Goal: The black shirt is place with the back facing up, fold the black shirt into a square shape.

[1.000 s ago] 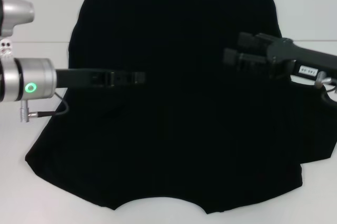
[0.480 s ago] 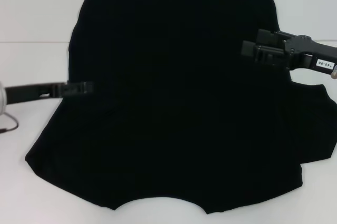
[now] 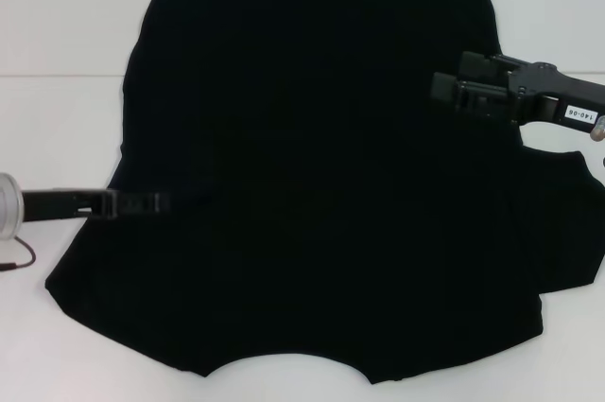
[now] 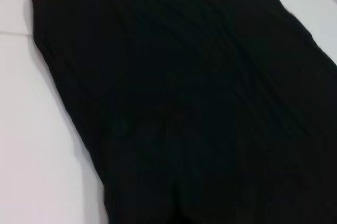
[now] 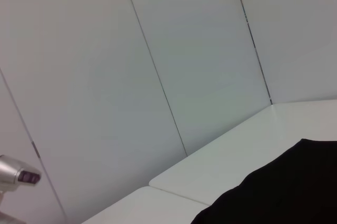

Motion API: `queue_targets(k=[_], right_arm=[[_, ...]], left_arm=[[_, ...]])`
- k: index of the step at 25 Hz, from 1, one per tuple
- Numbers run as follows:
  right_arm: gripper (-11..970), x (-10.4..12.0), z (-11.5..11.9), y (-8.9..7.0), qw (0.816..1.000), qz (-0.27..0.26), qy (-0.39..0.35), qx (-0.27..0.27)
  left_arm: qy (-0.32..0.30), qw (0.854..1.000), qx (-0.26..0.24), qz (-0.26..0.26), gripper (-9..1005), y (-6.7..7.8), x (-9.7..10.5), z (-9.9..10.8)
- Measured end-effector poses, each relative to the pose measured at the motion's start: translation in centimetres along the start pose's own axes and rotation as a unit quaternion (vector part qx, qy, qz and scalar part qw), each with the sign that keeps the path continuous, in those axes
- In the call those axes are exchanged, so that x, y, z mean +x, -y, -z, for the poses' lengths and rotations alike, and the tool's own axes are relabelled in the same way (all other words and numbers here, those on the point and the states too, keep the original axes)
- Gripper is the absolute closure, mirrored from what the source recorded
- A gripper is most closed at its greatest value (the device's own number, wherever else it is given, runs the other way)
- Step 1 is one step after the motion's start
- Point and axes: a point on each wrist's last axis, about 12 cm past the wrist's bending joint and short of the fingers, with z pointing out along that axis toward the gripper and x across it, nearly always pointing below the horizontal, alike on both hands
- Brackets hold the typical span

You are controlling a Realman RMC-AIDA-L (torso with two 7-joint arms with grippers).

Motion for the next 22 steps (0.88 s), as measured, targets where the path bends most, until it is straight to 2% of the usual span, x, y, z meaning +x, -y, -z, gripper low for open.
queue_targets(k=[6,10,12,15,18,22], right_arm=[[78,-0.1,0.0,0.1,1.000,0.002,0.000,0.000],[78,-0.2,0.0,0.1,1.000,0.003,0.000,0.001],[78,-0.1,0.0,0.1,1.000,0.003,-0.001,0.001],[78,0.0,0.1,0.1,1.000,0.002,-0.001,0.003],[78,0.1,0.3,0.2,1.000,0.000,-0.002,0.008],[77,-0.1,1.0,0.9,0.999,-0.028,-0.009,0.027]], left_arm=[[-0.028,0.998,0.056,-0.032,29,1.6,0.2,-0.3],[-0.047,0.991,0.107,-0.065,30,3.3,0.0,-0.8],[-0.052,0.990,0.114,-0.070,30,3.5,0.1,-0.9],[-0.065,0.982,0.154,-0.089,31,4.6,0.1,-0.9],[-0.064,0.973,0.196,-0.101,31,5.4,0.0,-0.4],[-0.023,0.960,0.248,-0.126,32,6.5,-0.6,0.2]])
